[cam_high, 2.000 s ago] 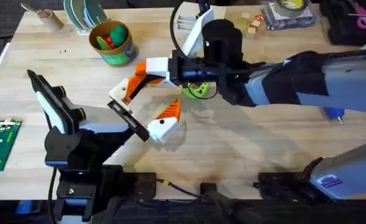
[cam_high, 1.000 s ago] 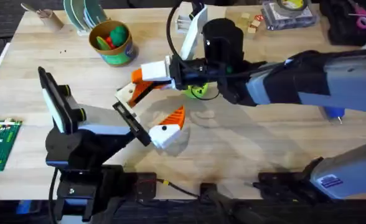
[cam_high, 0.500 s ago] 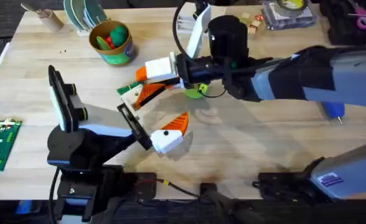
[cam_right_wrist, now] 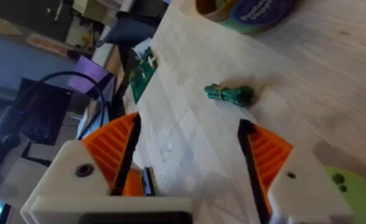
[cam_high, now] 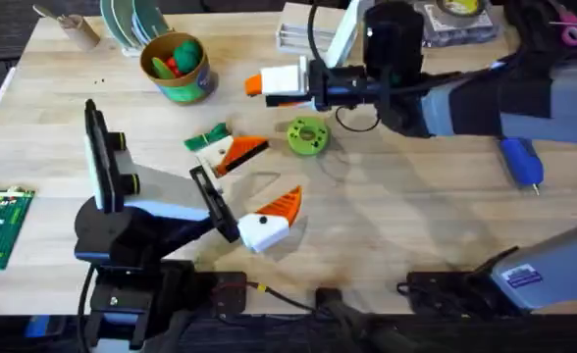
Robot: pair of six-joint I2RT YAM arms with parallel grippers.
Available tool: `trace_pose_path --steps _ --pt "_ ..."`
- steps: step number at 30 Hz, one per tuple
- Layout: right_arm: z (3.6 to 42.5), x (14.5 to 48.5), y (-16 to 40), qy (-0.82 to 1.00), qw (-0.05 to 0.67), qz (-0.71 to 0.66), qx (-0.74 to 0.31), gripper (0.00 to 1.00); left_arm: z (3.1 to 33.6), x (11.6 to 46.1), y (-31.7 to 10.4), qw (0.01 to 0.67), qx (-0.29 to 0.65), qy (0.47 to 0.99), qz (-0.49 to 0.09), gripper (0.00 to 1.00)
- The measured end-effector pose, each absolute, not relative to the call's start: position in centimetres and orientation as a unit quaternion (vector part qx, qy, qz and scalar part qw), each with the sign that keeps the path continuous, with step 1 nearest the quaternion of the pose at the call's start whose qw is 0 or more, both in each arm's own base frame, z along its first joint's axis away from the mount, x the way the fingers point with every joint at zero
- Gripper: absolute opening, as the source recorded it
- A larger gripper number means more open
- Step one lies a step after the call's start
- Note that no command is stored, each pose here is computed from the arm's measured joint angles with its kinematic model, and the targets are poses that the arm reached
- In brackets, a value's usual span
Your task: Pick up the gripper from the table and insert it into the empty holder that is missing its gripper. Then pick up a screw, insert it into the mounting hole, and use the screwdriver to tighten it. Finally, clean up the table by picking up the vegetable and placing it into the bucket.
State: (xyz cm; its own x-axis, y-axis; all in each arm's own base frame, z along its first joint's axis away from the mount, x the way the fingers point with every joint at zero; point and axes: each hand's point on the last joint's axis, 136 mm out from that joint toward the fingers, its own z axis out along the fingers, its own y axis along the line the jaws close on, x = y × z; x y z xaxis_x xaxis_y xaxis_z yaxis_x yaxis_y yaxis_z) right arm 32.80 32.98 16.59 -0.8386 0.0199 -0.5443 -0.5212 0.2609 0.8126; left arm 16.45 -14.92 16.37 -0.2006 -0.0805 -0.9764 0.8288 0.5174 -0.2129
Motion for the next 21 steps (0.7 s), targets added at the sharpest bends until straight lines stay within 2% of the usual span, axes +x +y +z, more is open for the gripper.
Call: trace_pose_path --steps 5,12,17,18,21 --pt "16.1 33.5 30.9 0.796 0.223 0.539 -0.161 0.968 16.5 15.1 -15.7 0.561 0.330 0.638 -0.412 0.993" --pt "16.9 31.9 28.1 0.840 0.216 0.453 -0.206 0.970 16.5 14.4 -16.0 0.563 0.361 0.620 -0.411 0.993" --pt "19.4 29.5 27.4 0.828 0.210 0.460 -0.240 0.973 16.5 14.2 -16.1 0.565 0.370 0.614 -0.409 0.993" --pt "20.0 27.7 27.4 0.818 0.177 0.488 -0.249 0.972 16.5 14.2 -16.1 0.565 0.371 0.614 -0.408 0.993" --pt "19.5 26.0 27.4 0.814 0.131 0.508 -0.248 0.973 16.5 14.2 -16.1 0.566 0.372 0.613 -0.407 0.993"
